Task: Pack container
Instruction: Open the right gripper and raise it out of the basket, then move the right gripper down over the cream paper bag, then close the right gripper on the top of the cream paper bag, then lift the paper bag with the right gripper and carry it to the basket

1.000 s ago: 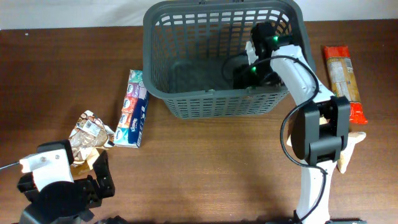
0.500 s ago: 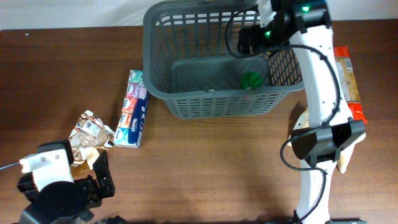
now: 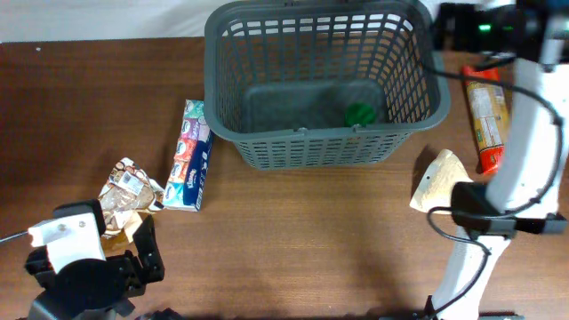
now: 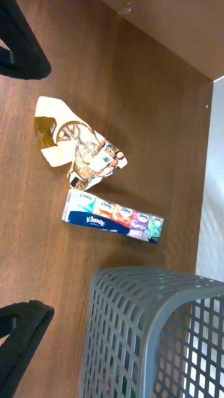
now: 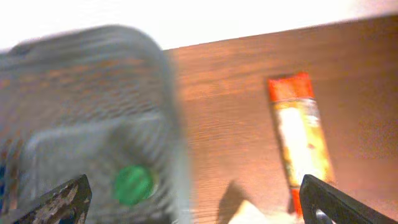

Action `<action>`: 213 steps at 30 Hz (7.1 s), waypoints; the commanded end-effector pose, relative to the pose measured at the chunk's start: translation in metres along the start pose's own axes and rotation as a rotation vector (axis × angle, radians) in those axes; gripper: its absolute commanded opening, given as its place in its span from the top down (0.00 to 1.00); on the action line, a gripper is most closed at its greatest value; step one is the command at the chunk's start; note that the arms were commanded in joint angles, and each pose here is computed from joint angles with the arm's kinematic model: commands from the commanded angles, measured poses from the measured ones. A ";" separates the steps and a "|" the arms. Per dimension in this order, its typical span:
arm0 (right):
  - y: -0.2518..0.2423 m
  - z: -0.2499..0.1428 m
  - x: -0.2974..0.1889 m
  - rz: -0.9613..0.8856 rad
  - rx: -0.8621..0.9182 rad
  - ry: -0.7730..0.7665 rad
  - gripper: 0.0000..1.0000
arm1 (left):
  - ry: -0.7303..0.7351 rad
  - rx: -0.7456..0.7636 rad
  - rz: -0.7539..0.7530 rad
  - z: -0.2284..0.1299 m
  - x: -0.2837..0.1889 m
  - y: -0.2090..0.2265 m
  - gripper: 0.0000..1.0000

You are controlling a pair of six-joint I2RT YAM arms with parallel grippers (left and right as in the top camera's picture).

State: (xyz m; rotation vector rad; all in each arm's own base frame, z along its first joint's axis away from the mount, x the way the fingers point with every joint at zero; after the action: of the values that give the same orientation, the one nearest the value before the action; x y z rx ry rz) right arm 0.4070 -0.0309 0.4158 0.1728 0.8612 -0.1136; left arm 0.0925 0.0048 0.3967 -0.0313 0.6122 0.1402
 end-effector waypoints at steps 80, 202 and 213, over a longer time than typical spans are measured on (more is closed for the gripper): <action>-0.143 -0.254 0.124 -0.799 1.732 0.295 0.01 | -0.003 -0.003 -0.006 0.001 -0.001 0.000 0.00; -0.163 -0.222 0.168 -0.674 1.367 0.268 0.96 | -0.003 -0.003 -0.006 0.001 -0.001 0.000 0.00; -0.159 -0.112 0.101 -0.513 1.126 0.130 0.96 | -0.003 -0.003 -0.006 0.001 -0.001 0.000 0.00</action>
State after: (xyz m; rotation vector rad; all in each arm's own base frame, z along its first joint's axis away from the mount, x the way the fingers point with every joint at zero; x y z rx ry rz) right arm 0.3511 -0.1630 0.2065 1.1170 0.9335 -1.1909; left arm 0.0925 0.0049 0.3966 -0.0311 0.6125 0.1403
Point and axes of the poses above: each gripper's point midway between its finger pads, its own x axis out along the fingers, its own y axis along the line the jaws close on, z = x × y, the point moved 7 cm from there along -x, back along the fingers, and after that the axes turned 2 degrees about x, right-handed, at the moved point
